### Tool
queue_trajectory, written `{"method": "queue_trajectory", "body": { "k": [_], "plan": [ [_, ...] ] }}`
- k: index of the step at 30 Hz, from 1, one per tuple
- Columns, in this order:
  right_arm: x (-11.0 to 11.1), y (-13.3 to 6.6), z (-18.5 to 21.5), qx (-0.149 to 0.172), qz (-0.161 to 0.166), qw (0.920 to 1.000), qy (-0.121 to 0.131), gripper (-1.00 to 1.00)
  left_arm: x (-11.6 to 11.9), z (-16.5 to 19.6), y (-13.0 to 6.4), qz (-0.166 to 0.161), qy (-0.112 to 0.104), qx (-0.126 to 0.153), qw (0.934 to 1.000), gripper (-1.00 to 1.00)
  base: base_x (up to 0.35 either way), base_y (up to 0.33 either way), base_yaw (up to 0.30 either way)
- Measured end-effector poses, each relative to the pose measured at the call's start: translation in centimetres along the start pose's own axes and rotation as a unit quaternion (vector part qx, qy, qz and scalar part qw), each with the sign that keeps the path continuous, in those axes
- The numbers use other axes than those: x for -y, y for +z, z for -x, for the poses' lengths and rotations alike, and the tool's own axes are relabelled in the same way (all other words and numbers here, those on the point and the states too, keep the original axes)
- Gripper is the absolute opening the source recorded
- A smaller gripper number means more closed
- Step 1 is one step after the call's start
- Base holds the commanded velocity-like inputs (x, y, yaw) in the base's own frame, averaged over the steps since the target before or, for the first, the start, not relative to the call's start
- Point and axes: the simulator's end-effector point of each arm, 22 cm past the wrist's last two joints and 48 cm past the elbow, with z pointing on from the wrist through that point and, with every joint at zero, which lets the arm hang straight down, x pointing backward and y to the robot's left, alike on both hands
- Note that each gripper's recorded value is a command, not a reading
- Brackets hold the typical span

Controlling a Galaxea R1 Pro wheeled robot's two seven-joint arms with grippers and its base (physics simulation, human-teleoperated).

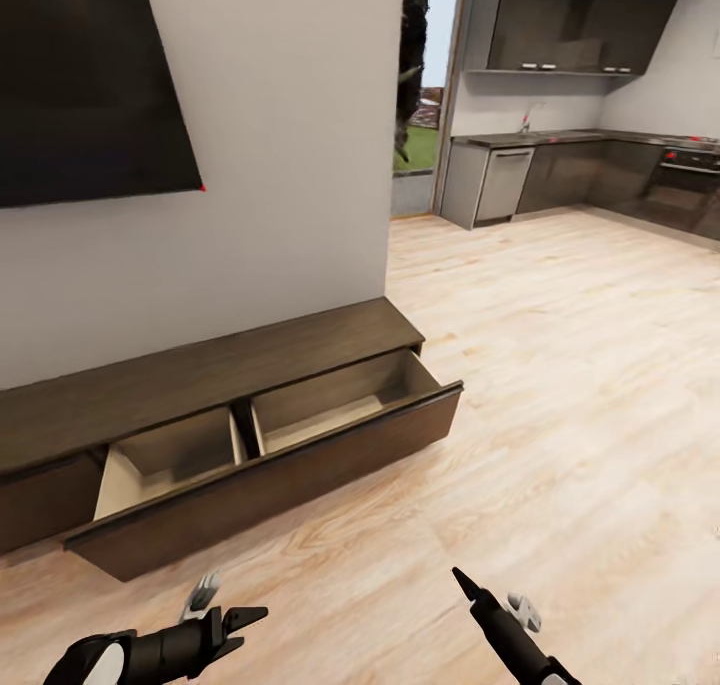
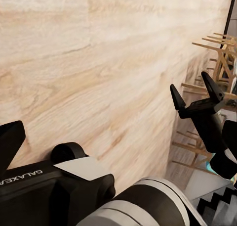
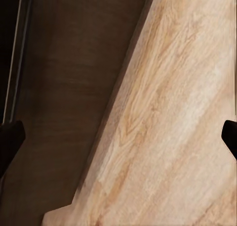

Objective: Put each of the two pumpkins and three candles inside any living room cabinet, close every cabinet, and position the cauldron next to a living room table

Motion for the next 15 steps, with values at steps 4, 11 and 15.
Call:
{"method": "queue_trajectory", "body": {
  "k": [4, 11, 15],
  "plan": [
    [-0.01, -0.03, 0.03, 0.001, 0.0, 1.0, 0.001, 1.0, 0.09, 0.04, -0.02, -0.001, 0.001, 0.001, 1.0, 1.0, 0.047, 0.0, -0.269],
    [-0.04, -0.11, 0.07, 0.002, 0.0, 1.0, 0.001, 1.0, 0.26, 0.1, -0.06, -0.002, 0.003, 0.001, 1.0, 1.0, 0.004, 0.0, -0.269],
    [-0.04, -0.15, 0.16, 0.004, -0.001, 1.0, 0.003, 1.0, 0.48, 0.04, 0.08, -0.004, 0.003, 0.001, 1.0, 1.0, 0.0, 0.0, -0.269]
  ]
}}
